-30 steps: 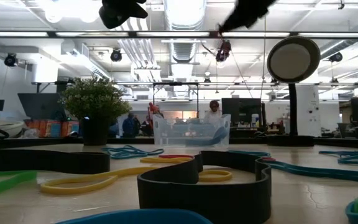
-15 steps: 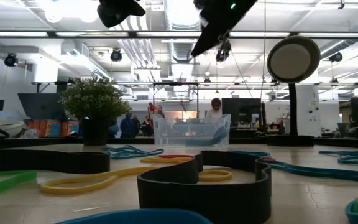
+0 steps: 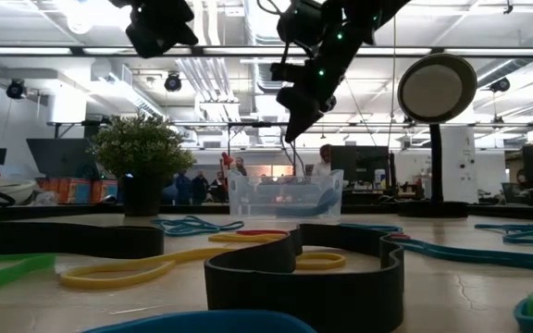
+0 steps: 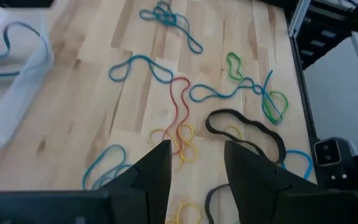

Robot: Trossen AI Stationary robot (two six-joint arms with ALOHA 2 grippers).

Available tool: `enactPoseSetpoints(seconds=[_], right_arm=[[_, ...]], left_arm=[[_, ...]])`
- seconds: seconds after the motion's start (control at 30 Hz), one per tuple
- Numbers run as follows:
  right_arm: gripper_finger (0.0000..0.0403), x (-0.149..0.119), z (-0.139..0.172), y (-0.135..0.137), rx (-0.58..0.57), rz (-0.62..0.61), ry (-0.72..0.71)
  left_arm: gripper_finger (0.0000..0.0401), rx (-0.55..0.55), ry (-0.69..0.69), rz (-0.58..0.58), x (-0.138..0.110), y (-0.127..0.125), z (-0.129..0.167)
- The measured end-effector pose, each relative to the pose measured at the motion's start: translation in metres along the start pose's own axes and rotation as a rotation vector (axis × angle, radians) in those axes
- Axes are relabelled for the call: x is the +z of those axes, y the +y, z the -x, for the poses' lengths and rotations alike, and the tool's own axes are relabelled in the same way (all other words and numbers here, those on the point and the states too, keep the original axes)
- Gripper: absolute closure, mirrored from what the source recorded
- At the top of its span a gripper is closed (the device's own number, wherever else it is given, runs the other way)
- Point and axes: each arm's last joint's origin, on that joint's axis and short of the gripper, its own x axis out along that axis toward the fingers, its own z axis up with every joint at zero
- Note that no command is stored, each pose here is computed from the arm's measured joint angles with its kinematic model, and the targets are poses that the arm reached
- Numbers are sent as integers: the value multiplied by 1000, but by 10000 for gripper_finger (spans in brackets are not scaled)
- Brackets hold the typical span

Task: Pick and place rubber bands into bin
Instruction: Put the red rubberband into the transparent bin, then put the blue rubberband into the transparent bin

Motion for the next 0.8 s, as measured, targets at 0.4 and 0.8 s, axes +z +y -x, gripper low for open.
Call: enactPoseSetpoints(seconds=[0.4,0.8], right_arm=[[393,-1,-4,-3,71,-6,3],[328,0,-4,-2,102,-6,0]], left_arm=[[269,2,6,14,-8,1,-8],[269,4,10,12,-8,1,-8]])
